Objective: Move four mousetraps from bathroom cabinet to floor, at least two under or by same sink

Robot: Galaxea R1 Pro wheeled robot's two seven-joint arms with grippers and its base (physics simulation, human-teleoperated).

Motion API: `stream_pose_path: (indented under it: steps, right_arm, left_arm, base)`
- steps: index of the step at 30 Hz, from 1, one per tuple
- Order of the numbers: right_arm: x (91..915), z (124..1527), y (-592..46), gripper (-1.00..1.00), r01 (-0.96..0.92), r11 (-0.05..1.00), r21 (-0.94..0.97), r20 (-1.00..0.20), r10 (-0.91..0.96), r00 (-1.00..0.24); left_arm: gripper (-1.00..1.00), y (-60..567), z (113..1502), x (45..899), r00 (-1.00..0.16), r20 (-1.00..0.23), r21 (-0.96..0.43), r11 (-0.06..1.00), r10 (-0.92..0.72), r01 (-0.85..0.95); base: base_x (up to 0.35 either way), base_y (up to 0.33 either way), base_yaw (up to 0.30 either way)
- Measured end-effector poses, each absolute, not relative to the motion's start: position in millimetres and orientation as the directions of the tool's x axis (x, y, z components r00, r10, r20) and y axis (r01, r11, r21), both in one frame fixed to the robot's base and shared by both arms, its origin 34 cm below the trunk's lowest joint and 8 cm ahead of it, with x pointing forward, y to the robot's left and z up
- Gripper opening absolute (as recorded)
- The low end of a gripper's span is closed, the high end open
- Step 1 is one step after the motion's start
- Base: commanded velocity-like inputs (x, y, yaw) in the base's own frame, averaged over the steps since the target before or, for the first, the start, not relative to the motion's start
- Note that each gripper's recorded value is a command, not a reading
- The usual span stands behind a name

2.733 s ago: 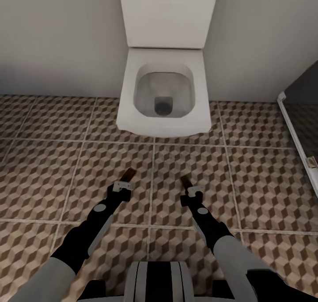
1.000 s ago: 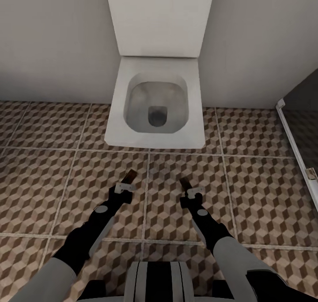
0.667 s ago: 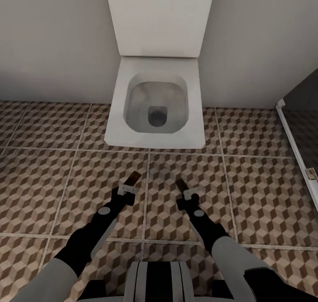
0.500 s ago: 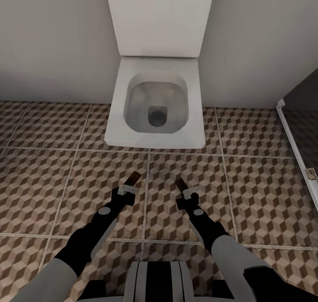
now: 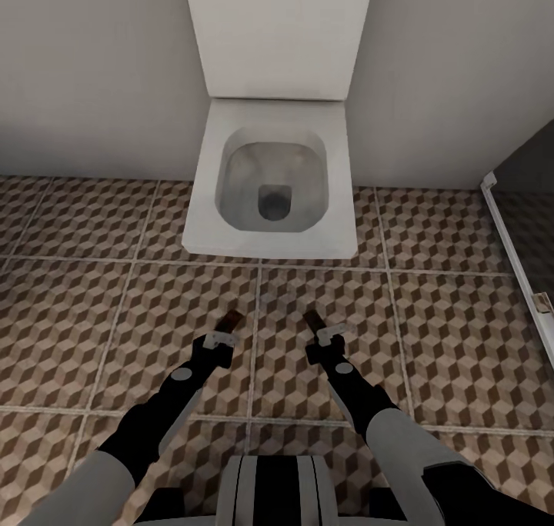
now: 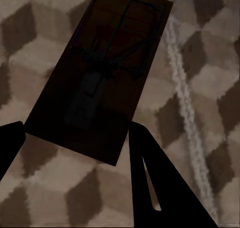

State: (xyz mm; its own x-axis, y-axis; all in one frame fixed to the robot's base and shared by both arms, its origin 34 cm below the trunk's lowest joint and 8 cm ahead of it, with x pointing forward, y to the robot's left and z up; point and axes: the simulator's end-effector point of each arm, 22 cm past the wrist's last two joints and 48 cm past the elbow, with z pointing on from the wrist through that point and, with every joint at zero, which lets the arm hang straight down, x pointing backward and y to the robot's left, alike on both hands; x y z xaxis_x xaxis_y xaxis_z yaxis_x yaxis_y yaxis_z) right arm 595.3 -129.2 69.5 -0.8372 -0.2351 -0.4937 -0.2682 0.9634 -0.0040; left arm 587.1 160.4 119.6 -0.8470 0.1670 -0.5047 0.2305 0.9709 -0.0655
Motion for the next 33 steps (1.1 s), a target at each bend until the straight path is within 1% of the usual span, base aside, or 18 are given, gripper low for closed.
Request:
stream_pose_path:
  steps: [6,22,26,33]
  right_arm:
    - [595.7,69.7,-129.1,-1.00,-0.268,0.963,-0.004,-0.495,-0.235,-0.837]
    - [595.4,69.6,-128.8,-1.00,-0.270,0.963,-0.004,-0.494,-0.236,-0.837]
    - [595.5,69.9,-128.8,-1.00,-0.270,0.963,-0.004,-0.494,-0.236,-0.837]
    - [595.5,70.0,-128.6,-1.00,-0.271,0.963,-0.004,-0.495,-0.237,-0.836]
  left_arm:
    - [-1.00,162.9,115.4,585.4,-0.835,-0.528,-0.061,0.973,0.156,0.221]
    - [-1.00,164.0,112.1,581.6,-0.839,-0.521,-0.060,0.974,0.157,0.220]
    - [-1.00,164.1,112.2,581.5,-0.839,-0.521,-0.060,0.974,0.157,0.220]
    - [-1.00,164.0,112.4,581.7,-0.839,-0.522,-0.060,0.974,0.157,0.220]
  base:
    - [0.000,0.000,0.000]
    - [0.007,0.000,0.000]
    - [0.165,0.000,0.000]
    - [0.267,0.000,0.000]
